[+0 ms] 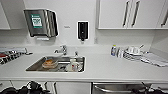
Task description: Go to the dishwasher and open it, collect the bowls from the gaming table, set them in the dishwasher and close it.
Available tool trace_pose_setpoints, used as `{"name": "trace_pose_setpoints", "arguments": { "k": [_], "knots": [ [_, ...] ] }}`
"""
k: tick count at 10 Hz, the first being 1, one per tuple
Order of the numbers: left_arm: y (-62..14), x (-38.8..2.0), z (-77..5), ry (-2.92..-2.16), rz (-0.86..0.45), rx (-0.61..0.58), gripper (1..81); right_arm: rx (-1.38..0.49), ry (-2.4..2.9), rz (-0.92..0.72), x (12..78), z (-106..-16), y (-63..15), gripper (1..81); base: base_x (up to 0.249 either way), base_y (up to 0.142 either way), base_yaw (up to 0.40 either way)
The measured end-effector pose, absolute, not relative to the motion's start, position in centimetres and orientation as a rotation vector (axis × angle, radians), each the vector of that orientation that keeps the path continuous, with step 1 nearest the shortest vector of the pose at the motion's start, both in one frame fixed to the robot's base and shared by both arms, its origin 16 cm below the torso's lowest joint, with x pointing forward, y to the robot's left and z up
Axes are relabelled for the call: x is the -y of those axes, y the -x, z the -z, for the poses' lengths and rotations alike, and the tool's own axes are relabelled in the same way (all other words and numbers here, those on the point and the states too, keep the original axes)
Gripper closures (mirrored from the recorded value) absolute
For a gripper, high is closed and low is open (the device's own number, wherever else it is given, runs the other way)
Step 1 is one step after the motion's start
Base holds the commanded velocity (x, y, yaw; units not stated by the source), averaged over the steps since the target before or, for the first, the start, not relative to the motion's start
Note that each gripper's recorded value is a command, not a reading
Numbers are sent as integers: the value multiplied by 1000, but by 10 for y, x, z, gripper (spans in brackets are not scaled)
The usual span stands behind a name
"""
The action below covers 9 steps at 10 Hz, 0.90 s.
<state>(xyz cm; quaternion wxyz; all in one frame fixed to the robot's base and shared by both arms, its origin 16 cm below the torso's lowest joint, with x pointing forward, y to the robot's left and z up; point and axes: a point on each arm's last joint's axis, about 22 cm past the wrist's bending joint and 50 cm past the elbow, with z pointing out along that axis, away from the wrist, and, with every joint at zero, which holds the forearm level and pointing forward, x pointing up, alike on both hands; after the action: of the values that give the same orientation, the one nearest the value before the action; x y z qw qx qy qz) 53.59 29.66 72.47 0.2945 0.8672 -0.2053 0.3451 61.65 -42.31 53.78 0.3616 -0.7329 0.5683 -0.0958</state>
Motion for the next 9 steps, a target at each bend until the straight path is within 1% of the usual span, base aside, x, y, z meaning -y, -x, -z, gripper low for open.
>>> {"name": "trace_pose_setpoints", "arguments": {
  "k": [9],
  "knots": [
    [-538, -299, -724, -2313, -921, 542, 10, -1465, 1887, 248, 423, -538, -617, 10, 0, 0, 0]
  ]
}}
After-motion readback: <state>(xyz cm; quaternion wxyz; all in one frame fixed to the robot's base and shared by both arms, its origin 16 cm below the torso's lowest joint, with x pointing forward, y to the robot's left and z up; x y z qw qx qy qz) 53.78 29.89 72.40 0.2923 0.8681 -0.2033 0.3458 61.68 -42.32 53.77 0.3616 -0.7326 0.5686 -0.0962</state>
